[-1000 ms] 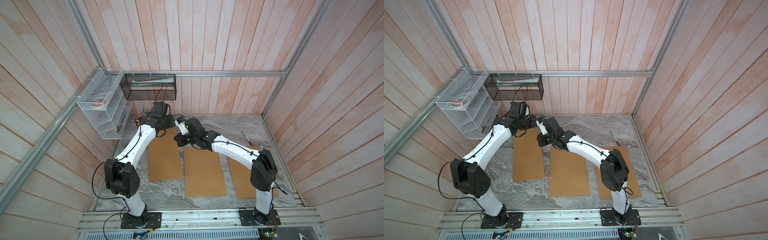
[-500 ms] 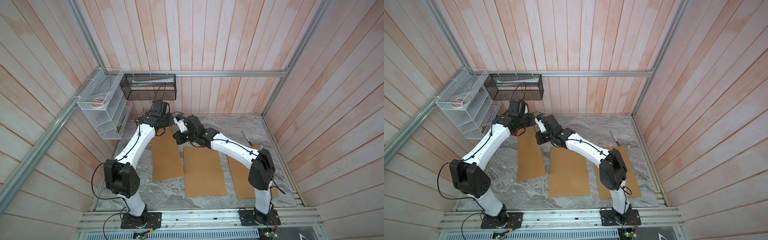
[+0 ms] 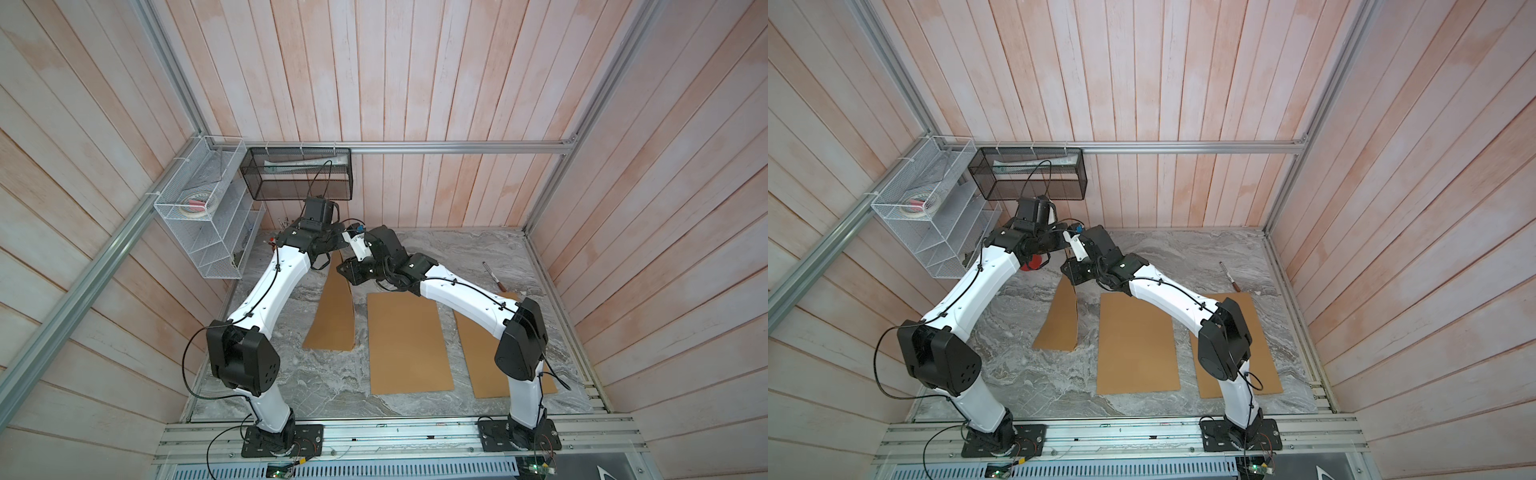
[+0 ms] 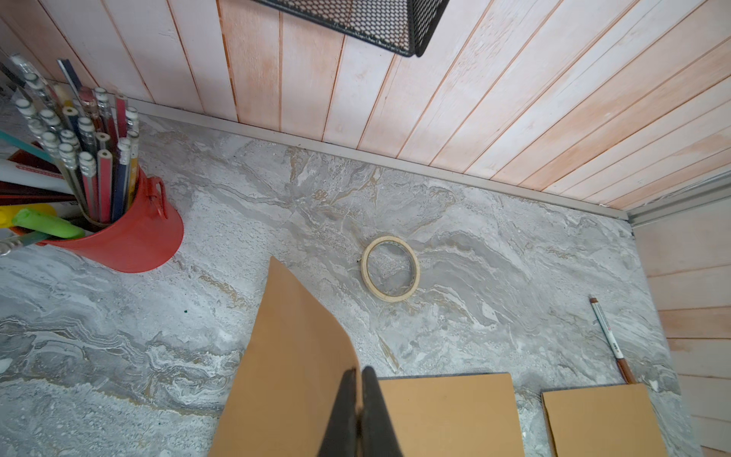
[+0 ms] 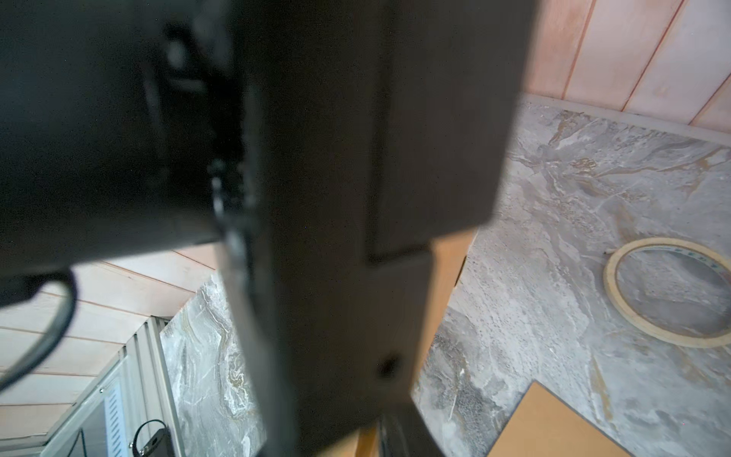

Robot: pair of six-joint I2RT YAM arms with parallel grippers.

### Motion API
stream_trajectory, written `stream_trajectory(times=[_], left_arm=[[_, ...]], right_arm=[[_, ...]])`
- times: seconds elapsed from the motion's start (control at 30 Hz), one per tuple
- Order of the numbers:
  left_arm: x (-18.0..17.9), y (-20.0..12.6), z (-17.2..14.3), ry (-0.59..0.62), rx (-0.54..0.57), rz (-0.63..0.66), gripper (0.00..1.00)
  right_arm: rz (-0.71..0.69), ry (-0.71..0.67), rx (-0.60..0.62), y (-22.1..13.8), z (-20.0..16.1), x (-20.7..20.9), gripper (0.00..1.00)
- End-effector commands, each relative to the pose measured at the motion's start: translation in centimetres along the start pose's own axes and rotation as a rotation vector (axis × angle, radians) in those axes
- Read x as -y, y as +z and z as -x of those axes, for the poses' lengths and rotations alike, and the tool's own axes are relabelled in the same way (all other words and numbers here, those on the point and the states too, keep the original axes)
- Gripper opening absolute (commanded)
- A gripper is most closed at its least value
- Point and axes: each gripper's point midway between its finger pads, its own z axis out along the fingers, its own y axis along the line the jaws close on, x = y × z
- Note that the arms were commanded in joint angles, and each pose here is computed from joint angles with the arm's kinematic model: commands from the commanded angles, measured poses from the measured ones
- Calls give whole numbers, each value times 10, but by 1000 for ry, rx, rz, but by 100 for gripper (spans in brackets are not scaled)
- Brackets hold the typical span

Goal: Open the file bag
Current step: Pick up the file bag from the center of the board.

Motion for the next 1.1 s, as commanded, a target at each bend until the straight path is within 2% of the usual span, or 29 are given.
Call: stream_trajectory(times=[0.0, 0.2, 0.43, 0.7, 0.73, 0.87, 1.07], left_arm=[[10, -28, 24, 30, 74, -24, 4], [19, -52, 45, 52, 145, -59, 5], [34, -91, 68, 98, 245, -134, 4], [61, -126, 67, 210, 344, -315, 5], [64, -130, 65, 226, 358, -341, 0], [74, -153, 58, 299, 442, -429, 0], [78, -182, 44, 403, 542, -510, 0]], right_arm=[[59, -6, 17, -10, 9, -17, 31], [129, 1, 52, -35, 12, -33, 39], [164, 43, 102, -67, 11, -28, 44], [83, 101, 158, -97, 8, 24, 46], [70, 111, 164, -100, 7, 32, 46], [29, 132, 204, -117, 7, 64, 46], [12, 81, 279, -141, 11, 93, 46]])
